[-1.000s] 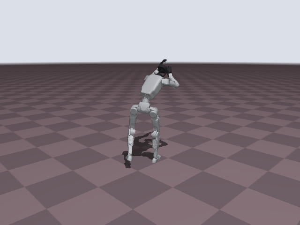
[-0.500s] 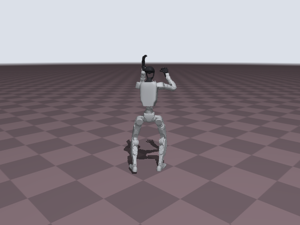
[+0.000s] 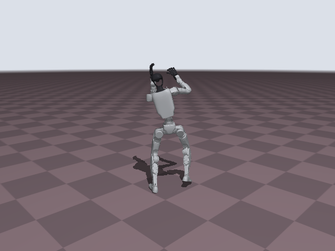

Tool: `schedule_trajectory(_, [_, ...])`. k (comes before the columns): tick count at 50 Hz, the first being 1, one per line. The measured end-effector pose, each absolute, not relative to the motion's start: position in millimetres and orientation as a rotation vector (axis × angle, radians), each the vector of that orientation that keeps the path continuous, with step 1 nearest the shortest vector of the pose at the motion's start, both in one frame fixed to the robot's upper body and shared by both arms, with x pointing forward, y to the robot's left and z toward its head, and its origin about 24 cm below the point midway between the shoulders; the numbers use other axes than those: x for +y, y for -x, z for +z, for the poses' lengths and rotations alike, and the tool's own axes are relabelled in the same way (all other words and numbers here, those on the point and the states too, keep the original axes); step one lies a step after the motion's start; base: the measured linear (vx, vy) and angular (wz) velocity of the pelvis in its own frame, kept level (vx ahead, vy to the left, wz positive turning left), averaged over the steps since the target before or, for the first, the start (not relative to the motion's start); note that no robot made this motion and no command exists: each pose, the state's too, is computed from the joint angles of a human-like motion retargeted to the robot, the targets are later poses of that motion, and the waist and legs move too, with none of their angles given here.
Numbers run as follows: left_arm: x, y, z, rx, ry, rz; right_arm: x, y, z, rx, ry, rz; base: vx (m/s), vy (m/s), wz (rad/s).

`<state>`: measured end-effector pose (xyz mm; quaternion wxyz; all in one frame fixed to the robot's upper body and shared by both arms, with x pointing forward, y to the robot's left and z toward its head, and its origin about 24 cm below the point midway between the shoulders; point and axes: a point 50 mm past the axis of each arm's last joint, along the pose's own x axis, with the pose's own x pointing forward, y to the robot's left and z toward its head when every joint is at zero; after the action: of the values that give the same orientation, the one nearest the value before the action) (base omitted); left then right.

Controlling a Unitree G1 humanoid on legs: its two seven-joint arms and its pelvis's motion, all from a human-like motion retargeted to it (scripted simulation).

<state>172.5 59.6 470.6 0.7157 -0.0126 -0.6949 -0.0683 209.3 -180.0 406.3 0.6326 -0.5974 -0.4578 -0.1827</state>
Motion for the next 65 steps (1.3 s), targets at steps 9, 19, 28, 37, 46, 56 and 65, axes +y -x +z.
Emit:
schedule_trajectory(9, [79.2, -147.1, 431.1, -1.661, 0.121, -0.193, -195.2, -186.6, 408.5, -1.215, 1.225, -0.706, -0.01, -0.10, -0.12])
schedule_trajectory(19, [74.5, -200.8, 474.9, -1.556, -0.208, 0.134, -170.1, -215.0, 394.5, -1.373, 1.048, -0.625, 0.20, -0.38, -0.80])
schedule_trajectory(28, [270.3, -222.8, 591.2, -0.690, -0.875, 1.029, -100.5, -207.7, 399.1, -1.622, 0.750, -0.291, 0.46, -0.25, -0.29])
schedule_trajectory(37, [92.5, -215.4, 462.3, -1.652, -0.266, 0.160, -15.2, -150.6, 535.9, -1.979, 0.926, -0.887, 0.29, -0.48, 0.36])
schedule_trajectory(46, [111.0, -238.6, 221.4, -0.893, 0.082, -0.126, -168.6, -142.0, 642.2, -1.280, 1.204, -1.351, 0.09, -0.56, 0.60])
schedule_trajectory(56, [144.6, -216.0, 160.4, -0.667, -0.002, 0.074, -111.9, -232.1, 457.6, -1.699, 1.412, -0.571, 0.01, -0.45, 1.04])
schedule_trajectory(65, [141.0, -206.4, 205.8, -0.939, 0.156, 0.276, -116.9, -243.4, 345.5, -1.605, 1.124, -0.265, -0.04, -0.29, 1.40])
